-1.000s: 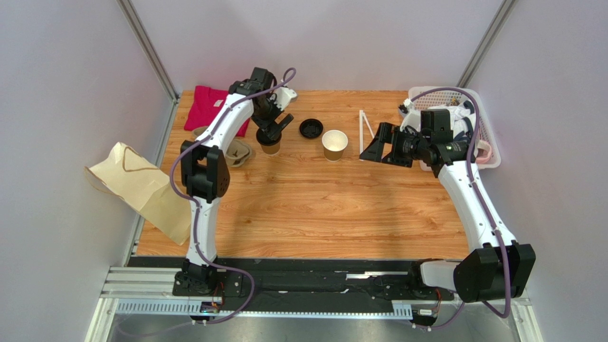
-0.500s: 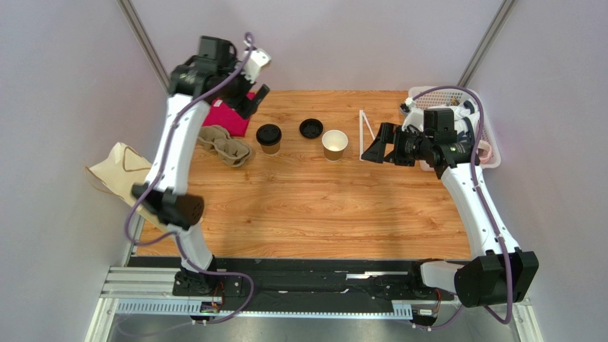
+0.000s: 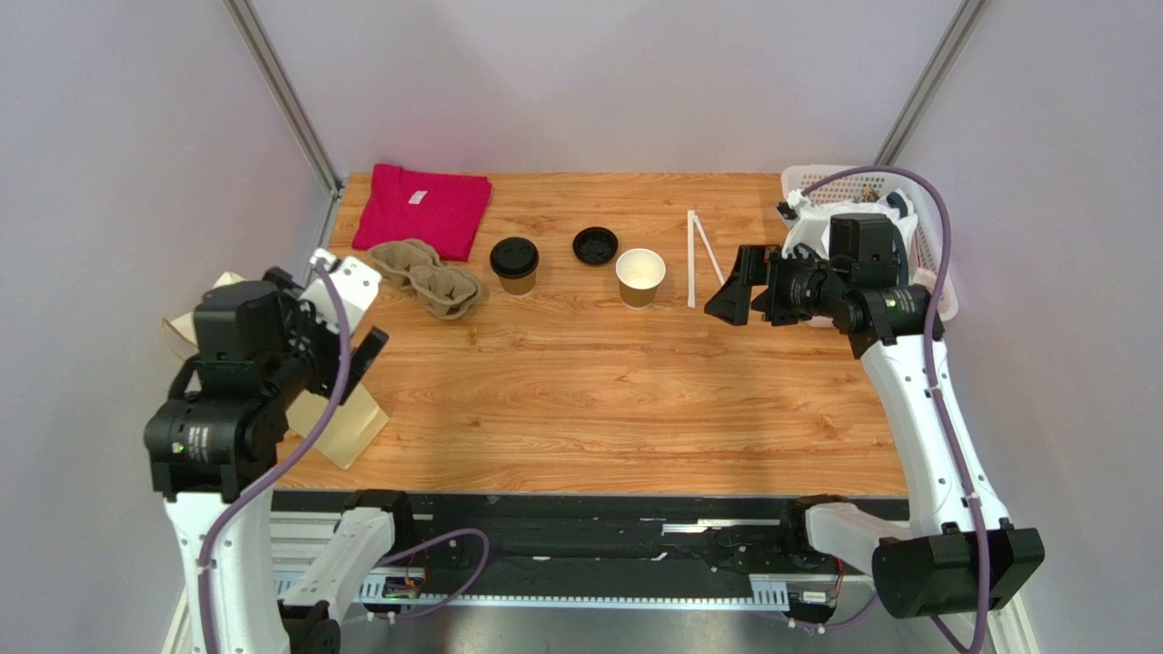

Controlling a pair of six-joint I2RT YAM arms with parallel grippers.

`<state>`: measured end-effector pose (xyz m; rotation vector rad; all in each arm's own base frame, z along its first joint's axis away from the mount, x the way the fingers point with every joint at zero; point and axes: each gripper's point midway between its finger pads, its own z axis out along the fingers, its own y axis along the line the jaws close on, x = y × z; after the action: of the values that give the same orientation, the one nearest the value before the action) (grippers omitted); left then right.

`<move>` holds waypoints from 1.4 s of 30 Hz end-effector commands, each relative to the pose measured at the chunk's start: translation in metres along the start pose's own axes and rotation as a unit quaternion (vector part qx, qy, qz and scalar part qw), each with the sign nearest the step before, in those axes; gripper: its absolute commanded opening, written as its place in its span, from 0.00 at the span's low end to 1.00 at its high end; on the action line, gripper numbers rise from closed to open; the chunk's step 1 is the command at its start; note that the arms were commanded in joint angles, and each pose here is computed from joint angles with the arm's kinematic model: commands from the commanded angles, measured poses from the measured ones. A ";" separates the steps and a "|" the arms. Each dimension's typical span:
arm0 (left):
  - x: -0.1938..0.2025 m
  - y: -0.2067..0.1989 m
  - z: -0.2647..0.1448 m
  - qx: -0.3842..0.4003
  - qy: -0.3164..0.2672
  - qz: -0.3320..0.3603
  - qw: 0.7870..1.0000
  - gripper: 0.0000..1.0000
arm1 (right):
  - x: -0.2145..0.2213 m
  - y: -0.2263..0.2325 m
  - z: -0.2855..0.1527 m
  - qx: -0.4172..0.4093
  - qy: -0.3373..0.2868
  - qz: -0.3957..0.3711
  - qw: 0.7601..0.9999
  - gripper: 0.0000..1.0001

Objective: Pack the takeout coffee

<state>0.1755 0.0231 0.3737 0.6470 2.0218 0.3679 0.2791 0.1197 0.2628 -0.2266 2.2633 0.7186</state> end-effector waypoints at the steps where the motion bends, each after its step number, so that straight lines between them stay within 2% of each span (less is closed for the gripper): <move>1: 0.069 -0.003 0.012 -0.023 0.130 0.050 0.990 0.98 | -0.016 0.009 -0.025 -0.007 -0.041 -0.014 0.999 1.00; 6: 0.076 0.009 0.025 -0.047 0.148 0.065 0.986 0.98 | -0.020 0.006 -0.042 -0.014 -0.073 0.012 0.997 1.00; 14: 0.106 0.014 0.057 -0.023 0.223 0.078 0.971 0.97 | -0.021 0.007 -0.046 -0.018 -0.083 0.012 0.996 1.00; 17: 0.119 0.014 0.062 -0.010 0.244 0.060 0.968 0.92 | -0.027 0.008 -0.045 -0.022 -0.083 0.011 0.996 1.00; 20: 0.129 0.011 0.062 0.009 0.260 0.051 0.964 0.82 | -0.030 0.008 -0.044 -0.023 -0.082 0.013 0.996 1.00; 22: 0.129 0.010 0.062 0.014 0.257 0.058 0.964 0.67 | -0.030 0.007 -0.043 -0.022 -0.084 0.014 0.996 1.00; 23: 0.127 0.009 0.061 0.016 0.254 0.059 0.965 0.61 | -0.031 0.008 -0.043 -0.023 -0.085 0.013 0.996 1.00; 24: 0.125 0.009 0.060 0.018 0.249 0.060 0.966 0.49 | -0.030 0.007 -0.043 -0.022 -0.084 0.014 0.996 1.00; 26: 0.110 0.007 0.055 0.035 0.222 0.059 0.973 0.37 | -0.030 0.006 -0.042 -0.022 -0.084 0.015 0.996 1.00; 27: 0.097 0.014 0.049 0.023 0.204 0.058 0.977 0.22 | -0.030 0.006 -0.042 -0.022 -0.084 0.015 0.996 1.00; 30: 0.078 0.018 0.043 0.034 0.188 0.045 0.981 0.00 | -0.031 0.007 -0.043 -0.021 -0.087 0.014 0.996 1.00; 33: 0.040 0.025 0.023 0.042 0.142 0.029 0.989 0.00 | -0.032 0.007 -0.044 -0.022 -0.088 0.015 0.996 1.00; 34: 0.013 0.033 0.013 0.041 0.100 0.030 0.994 0.00 | -0.033 0.006 -0.044 -0.021 -0.088 0.016 0.996 1.00; 36: -0.001 0.028 0.000 0.062 0.087 0.018 0.994 0.00 | -0.034 0.006 -0.044 -0.024 -0.088 0.019 0.996 1.00; 38: -0.027 0.028 -0.011 0.067 0.048 0.026 0.996 0.00 | -0.036 0.005 -0.044 -0.023 -0.090 0.019 0.995 1.00; 40: -0.037 0.025 -0.015 0.068 0.032 0.060 0.995 0.00 | -0.038 0.005 -0.044 -0.023 -0.090 0.020 0.995 1.00; 41: -0.047 0.013 -0.014 0.093 0.014 0.090 0.991 0.00 | -0.039 0.004 -0.044 -0.022 -0.091 0.020 0.995 1.00; 42: -0.051 0.010 -0.016 0.095 0.007 0.089 0.991 0.00 | -0.039 0.004 -0.044 -0.022 -0.091 0.020 0.995 1.00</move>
<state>0.2376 0.0407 0.4814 0.7415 1.8203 0.5274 0.2707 0.0961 0.2933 -0.1085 2.1602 0.7781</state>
